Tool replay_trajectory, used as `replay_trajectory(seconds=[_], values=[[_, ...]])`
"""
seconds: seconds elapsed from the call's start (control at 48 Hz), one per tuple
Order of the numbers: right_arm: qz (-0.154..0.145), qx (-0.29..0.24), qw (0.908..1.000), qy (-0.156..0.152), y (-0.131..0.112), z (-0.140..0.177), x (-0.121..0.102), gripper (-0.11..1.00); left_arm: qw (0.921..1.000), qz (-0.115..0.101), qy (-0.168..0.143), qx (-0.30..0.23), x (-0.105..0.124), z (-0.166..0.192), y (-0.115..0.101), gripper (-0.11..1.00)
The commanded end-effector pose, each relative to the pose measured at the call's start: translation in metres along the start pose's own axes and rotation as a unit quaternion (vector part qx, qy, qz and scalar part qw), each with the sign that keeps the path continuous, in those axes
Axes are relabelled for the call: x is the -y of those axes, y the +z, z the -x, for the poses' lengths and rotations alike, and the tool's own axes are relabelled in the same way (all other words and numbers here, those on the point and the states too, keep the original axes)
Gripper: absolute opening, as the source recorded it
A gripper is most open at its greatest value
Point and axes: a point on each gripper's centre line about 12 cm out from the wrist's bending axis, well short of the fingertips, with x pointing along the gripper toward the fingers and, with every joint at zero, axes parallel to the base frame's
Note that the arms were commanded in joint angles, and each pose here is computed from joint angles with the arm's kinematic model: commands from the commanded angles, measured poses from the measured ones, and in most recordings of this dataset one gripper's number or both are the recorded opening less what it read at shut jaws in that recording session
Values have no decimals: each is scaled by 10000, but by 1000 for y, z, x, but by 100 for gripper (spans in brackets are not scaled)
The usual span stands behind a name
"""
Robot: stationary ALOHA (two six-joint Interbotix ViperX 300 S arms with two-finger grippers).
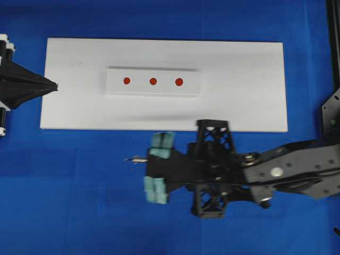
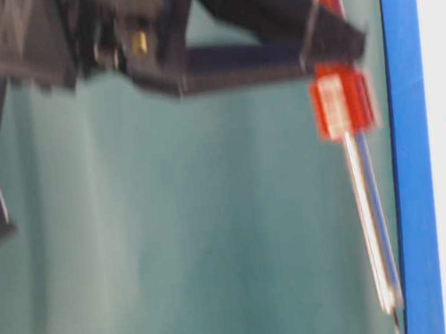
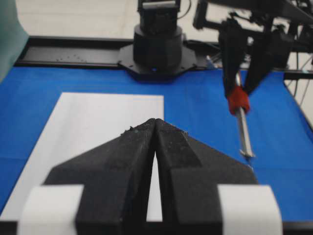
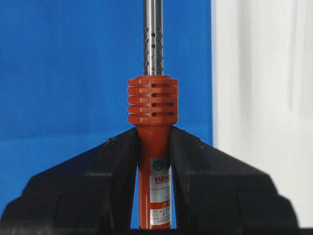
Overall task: Touch the tip of the soldering iron to the mark.
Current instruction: 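Carry the iron back down and lower it onto the blue table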
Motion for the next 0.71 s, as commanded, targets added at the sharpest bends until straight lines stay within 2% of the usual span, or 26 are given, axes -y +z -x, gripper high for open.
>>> replay_trajectory(seconds=[0.0,0.229,0.542,0.688], values=[[-67,298,9995,120,23,10,-1,7,9999,1,-12,115,0,-1,7,0],[-96,413,9990,164,47,2,-11,7,9999,1,-12,115,0,-1,7,0],[-122,363,9992,133,48,-9,-12,7,10000,9,-11,84,0,-1,6,0],[-102,314,9994,119,45,-27,-11,6,9999,101,-12,76,0,-1,5,0]])
